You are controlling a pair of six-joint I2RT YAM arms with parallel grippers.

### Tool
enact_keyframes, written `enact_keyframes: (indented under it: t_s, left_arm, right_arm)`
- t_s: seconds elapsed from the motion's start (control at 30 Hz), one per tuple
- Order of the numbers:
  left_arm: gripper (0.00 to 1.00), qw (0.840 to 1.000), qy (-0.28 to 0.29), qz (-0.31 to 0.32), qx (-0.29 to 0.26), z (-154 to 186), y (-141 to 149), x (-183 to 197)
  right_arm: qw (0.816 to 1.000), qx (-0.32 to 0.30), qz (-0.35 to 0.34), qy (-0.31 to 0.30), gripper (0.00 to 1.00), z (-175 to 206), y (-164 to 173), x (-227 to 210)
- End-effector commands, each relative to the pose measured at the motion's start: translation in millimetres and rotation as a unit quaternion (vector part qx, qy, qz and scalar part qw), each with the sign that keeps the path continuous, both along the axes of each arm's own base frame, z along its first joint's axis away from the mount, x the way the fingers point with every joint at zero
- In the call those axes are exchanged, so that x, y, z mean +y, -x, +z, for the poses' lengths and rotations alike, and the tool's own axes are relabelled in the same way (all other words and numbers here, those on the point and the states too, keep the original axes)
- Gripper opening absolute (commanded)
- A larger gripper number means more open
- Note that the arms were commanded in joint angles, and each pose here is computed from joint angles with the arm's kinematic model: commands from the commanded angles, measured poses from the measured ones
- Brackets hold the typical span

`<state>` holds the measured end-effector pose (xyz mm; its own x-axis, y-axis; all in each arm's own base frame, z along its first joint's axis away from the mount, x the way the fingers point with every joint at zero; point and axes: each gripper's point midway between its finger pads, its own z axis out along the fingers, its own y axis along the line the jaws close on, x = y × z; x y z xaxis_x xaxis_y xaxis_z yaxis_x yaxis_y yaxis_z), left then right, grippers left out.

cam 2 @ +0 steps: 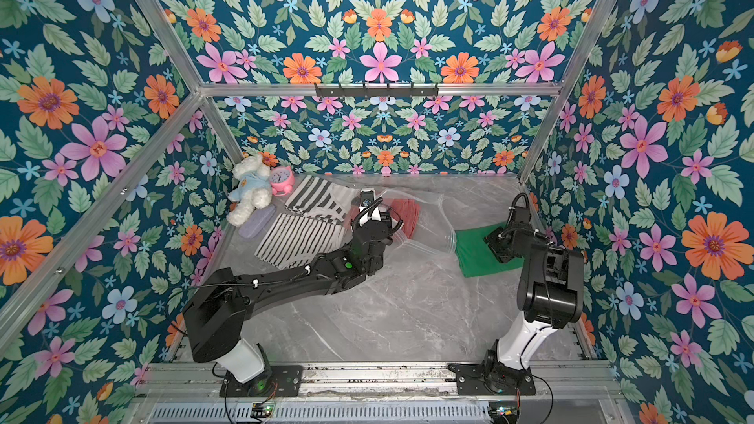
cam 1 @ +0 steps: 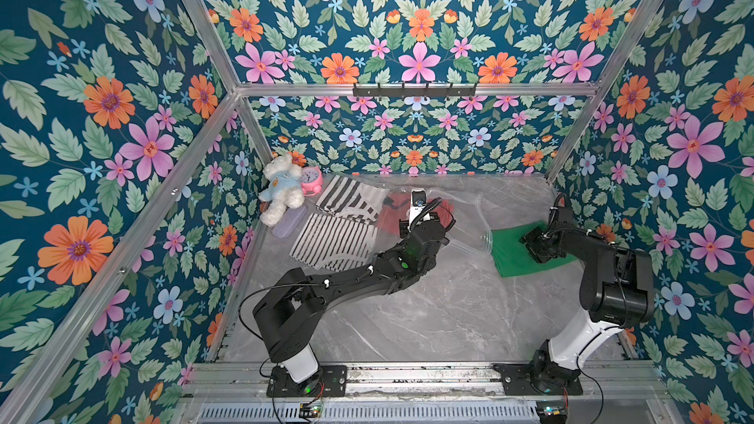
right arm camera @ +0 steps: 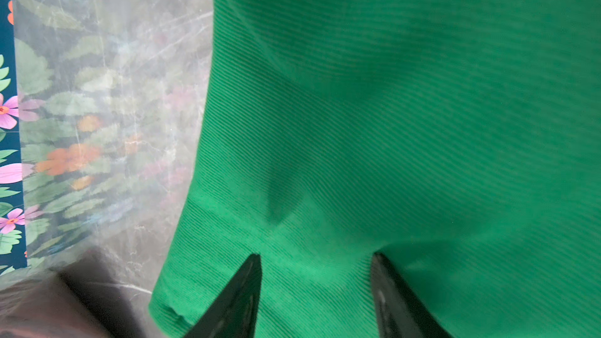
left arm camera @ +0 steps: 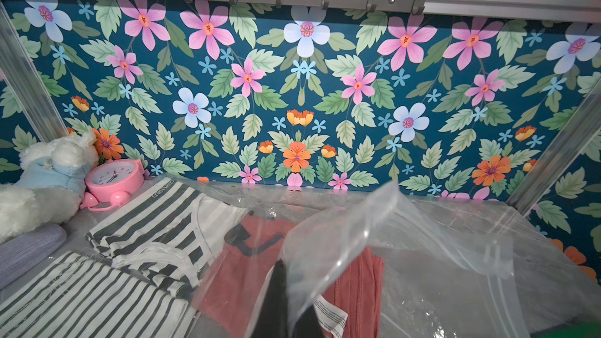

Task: Take the tank top out of the vacuum bag
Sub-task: Move the tank top to the corner of the board.

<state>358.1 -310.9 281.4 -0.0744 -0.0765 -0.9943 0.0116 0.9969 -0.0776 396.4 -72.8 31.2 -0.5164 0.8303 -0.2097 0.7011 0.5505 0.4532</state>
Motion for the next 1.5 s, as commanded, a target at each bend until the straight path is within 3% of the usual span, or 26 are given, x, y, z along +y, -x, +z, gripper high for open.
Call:
enact_keyframes:
  t_s: [0.0, 0.4, 0.6, 0.73, 0.87, 1.03, 1.2, 1.47]
  left_arm:
    - [0.0, 1.0, 0.007, -0.022, -0.008, 1.9, -1.2, -10.2]
    - [0.0, 0.996, -0.013, -0.086, 0.005, -15.6, 10.9, -30.2]
    - [0.0, 0.992, -0.019, -0.123, 0.005, -20.6, 17.3, -39.0]
    - [0.0, 0.991, -0.024, -0.132, 0.01, -27.9, 19.1, -43.6]
    - [0.0, 0.991, -0.024, -0.133, 0.011, -29.1, 19.3, -46.6]
    - [0.0, 0.99, -0.022, -0.136, 0.006, -28.1, 19.6, -47.5]
    - [0.0, 0.989, -0.023, -0.147, 0.007, -28.2, 22.1, -50.6]
    - [0.0, 0.988, -0.03, -0.154, 0.007, -30.2, 20.4, -57.6]
  right_arm:
    - [1.0, 0.017, -0.007, -0.022, 0.56, -12.8, 4.2, 5.9]
    - [0.999, 0.009, 0.003, -0.043, 0.54, -20.7, -36.9, 18.8]
    - [1.0, 0.01, 0.026, -0.013, 0.54, -10.9, -64.5, 8.6]
    - [0.999, -0.02, 0.031, 0.009, 0.54, 9.2, -83.3, 1.1]
    - [0.996, -0.05, 0.059, 0.033, 0.55, 56.8, -97.5, 2.2]
    - [0.99, -0.022, 0.111, 0.083, 0.6, 83.6, -77.6, 9.8]
    - [0.977, 0.05, 0.164, 0.124, 0.63, 63.2, -46.9, 8.0]
    - [0.961, 0.094, 0.21, 0.151, 0.64, 48.7, -47.8, -0.3]
